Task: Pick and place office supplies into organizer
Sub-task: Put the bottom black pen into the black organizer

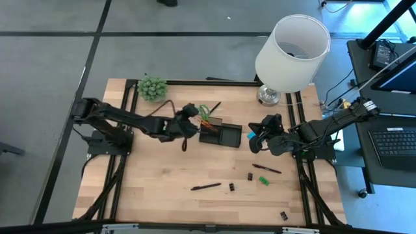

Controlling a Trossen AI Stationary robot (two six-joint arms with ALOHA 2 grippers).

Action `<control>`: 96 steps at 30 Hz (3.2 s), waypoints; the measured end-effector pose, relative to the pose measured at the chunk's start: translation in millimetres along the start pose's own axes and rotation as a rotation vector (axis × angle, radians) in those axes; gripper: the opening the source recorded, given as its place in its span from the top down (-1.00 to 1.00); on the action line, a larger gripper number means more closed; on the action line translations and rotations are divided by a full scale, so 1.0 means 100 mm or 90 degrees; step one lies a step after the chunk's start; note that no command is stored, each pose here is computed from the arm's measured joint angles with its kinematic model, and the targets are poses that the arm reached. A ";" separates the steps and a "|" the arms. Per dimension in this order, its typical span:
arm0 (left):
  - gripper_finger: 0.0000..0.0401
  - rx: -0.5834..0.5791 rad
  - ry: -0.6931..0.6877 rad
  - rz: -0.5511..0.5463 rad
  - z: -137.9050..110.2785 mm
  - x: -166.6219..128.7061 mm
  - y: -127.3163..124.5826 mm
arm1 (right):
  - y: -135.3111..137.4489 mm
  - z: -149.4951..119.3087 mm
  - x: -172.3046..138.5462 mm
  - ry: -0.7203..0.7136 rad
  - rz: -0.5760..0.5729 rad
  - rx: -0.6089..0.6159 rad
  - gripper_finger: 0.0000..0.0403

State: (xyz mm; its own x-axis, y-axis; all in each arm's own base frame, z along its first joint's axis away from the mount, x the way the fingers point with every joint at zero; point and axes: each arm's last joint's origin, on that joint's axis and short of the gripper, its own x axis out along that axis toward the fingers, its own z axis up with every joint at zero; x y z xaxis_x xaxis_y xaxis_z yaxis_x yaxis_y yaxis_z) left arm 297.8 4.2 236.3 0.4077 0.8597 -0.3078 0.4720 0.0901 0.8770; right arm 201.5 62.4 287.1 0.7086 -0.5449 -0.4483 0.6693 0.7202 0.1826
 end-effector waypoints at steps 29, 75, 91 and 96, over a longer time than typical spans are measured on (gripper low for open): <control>0.16 -0.774 -0.643 -0.562 0.14 -1.34 0.10 | 0.03 -0.03 0.00 0.069 0.058 -0.019 0.86; 0.15 -0.673 -0.090 -0.745 1.64 -1.37 -0.57 | 0.02 -0.06 -0.01 0.104 0.070 -0.034 0.86; 0.15 -0.687 -0.051 -0.783 1.70 -1.25 -0.71 | 0.00 -0.08 -0.01 0.110 0.062 -0.042 0.86; 0.15 -0.672 -0.032 -0.788 1.76 -1.22 -0.80 | 0.00 -0.08 -0.01 0.111 0.062 -0.042 0.86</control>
State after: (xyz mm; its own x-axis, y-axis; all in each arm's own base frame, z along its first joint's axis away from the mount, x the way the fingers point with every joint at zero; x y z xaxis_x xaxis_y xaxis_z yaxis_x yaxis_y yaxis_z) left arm 347.5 -196.2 139.3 0.2413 -0.0112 -0.9704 -0.1942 0.9792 -0.0596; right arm 199.1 66.0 280.8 0.7157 -0.3936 -0.5769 0.5799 0.7953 0.1768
